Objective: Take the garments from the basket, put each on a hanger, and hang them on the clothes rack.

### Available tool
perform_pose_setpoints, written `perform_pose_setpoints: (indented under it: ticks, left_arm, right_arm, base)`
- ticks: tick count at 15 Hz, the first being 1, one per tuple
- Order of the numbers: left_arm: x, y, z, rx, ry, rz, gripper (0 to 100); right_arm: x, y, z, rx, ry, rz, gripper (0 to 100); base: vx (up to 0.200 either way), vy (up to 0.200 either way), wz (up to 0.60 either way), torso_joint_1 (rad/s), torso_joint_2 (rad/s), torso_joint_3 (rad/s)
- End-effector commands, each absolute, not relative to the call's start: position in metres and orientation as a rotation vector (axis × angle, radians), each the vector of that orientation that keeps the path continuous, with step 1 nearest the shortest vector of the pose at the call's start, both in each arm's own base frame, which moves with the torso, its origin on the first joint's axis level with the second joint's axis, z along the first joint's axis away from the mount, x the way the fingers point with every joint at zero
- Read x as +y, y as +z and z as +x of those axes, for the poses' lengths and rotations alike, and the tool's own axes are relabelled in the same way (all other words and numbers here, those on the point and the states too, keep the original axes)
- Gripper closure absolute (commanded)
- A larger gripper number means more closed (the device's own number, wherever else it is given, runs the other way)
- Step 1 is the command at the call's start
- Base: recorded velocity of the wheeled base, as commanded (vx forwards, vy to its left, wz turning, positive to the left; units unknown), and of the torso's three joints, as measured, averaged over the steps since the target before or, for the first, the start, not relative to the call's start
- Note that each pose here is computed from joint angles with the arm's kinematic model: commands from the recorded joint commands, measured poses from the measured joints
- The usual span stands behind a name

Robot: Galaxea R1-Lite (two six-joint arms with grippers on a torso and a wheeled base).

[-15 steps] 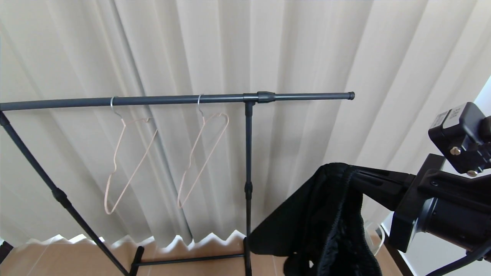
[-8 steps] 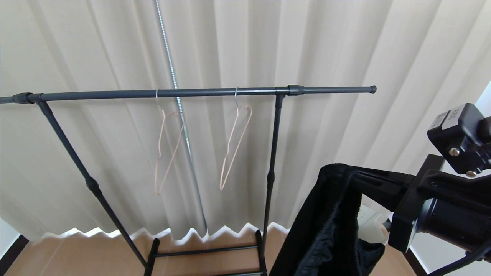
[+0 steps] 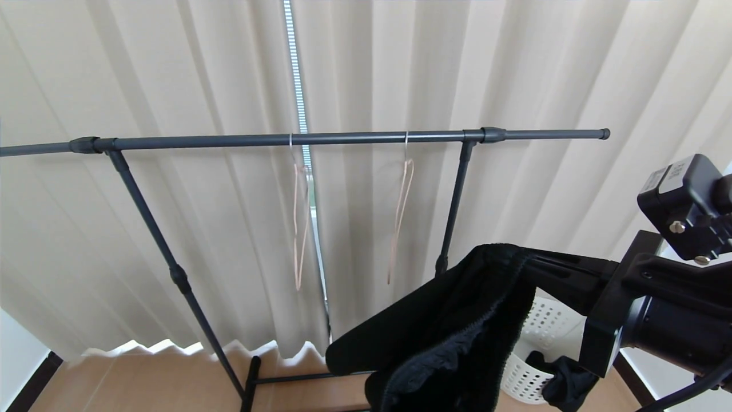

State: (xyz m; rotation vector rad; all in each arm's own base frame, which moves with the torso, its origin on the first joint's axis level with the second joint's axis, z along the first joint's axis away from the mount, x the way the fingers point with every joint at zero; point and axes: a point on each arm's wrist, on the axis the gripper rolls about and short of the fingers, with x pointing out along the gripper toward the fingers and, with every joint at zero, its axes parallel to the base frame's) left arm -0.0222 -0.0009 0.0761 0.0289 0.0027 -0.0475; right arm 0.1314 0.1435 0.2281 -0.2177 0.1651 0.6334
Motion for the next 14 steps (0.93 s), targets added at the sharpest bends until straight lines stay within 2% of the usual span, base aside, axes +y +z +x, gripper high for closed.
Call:
perform_pose_setpoints:
  ticks: [1,5,12,14]
  left_arm:
    - [-0.0009,0.0762,-0.0221,0.004,-0.048,0.029,0]
    - [-0.0009,0.0762,-0.0221,0.004,-0.048,0.029,0]
    - [-0.0003,0.0762,-0.0221,0.004,-0.023,0.014,0]
    - [-0.0007,0.0759,-0.0219,0.01,-0.045,0.047,0]
  right_arm:
    - [0.1437,0.2273,0.1315,0.168,0.633,-0.22,100]
    - [0.144,0.2272,0.1318,0.168,0.633,-0.22,100]
    - [0.1437,0.2254,0.1316,0.173,0.632,-0.225,100]
    - [0.1444,0.2241,0.1322,0.179,0.632,-0.227,100]
  base:
    - [0.0,0.2,0.0,0.002,0.0,0.002]
    - [0.0,0.2,0.0,0.0,0.0,0.004]
    - [0.0,0.0,0.0,0.0,0.0,0.0]
    - [0.0,0.0,0.0,0.0,0.0,0.0]
